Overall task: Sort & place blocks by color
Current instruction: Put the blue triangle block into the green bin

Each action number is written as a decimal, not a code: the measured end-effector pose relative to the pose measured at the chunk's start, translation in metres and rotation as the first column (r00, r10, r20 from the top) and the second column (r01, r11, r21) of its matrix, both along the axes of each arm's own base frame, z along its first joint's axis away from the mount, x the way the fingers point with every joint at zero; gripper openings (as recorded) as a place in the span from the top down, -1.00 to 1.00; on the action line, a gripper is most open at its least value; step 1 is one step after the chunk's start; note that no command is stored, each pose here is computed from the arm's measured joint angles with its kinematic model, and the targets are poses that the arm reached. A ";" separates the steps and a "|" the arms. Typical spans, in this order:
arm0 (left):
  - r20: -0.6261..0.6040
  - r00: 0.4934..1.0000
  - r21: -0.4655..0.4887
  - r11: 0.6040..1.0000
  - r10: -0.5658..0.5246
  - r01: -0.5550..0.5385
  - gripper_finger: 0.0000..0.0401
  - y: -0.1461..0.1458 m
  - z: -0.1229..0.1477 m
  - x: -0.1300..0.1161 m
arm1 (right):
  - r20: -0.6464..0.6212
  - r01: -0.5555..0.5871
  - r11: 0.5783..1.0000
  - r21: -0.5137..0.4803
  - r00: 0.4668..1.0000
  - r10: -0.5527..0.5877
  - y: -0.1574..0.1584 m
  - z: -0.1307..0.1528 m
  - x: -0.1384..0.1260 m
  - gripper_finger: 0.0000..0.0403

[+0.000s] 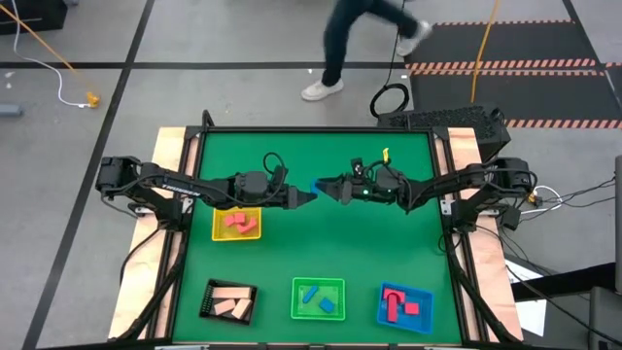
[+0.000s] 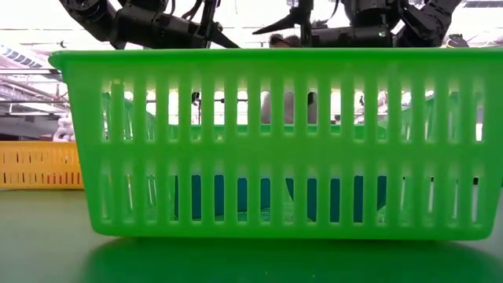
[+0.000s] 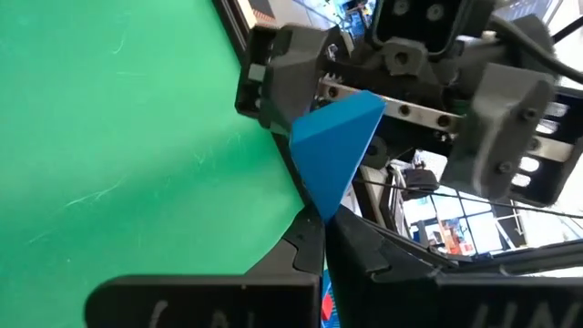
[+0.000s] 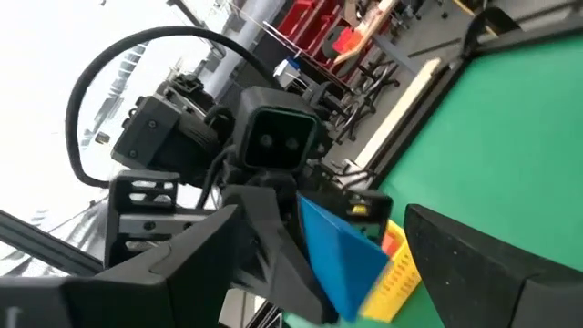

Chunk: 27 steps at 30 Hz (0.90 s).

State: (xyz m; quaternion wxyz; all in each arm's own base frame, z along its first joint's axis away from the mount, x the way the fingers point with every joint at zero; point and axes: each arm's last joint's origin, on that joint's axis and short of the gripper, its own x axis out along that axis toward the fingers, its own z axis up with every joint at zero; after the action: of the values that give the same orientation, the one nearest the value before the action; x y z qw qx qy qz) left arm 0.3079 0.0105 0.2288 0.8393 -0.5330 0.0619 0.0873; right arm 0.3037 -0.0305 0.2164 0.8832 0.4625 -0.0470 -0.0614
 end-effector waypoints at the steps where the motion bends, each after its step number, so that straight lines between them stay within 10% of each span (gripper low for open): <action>1: 0.000 1.000 0.000 1.000 0.000 0.000 0.97 0.000 0.000 0.000 | 0.003 0.000 1.000 -0.017 1.000 0.000 0.000 0.002 0.003 -0.50; 18: 0.052 0.999 0.034 0.999 -0.006 0.004 0.98 0.000 0.005 0.001 | -0.033 -0.010 0.996 -0.087 0.999 0.007 -0.001 0.001 0.017 -0.46; 27: 0.049 0.999 0.034 0.999 -0.006 0.004 0.99 0.000 0.005 0.001 | -0.036 -0.010 0.995 -0.096 0.999 0.007 -0.001 0.001 0.017 0.02</action>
State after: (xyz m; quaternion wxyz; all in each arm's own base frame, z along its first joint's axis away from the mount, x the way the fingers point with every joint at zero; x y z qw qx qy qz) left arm 0.3088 0.0105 0.2338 0.8496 -0.5208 0.0411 0.0730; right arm 0.3210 -0.0318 0.2169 0.9053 0.4187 -0.0322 -0.0634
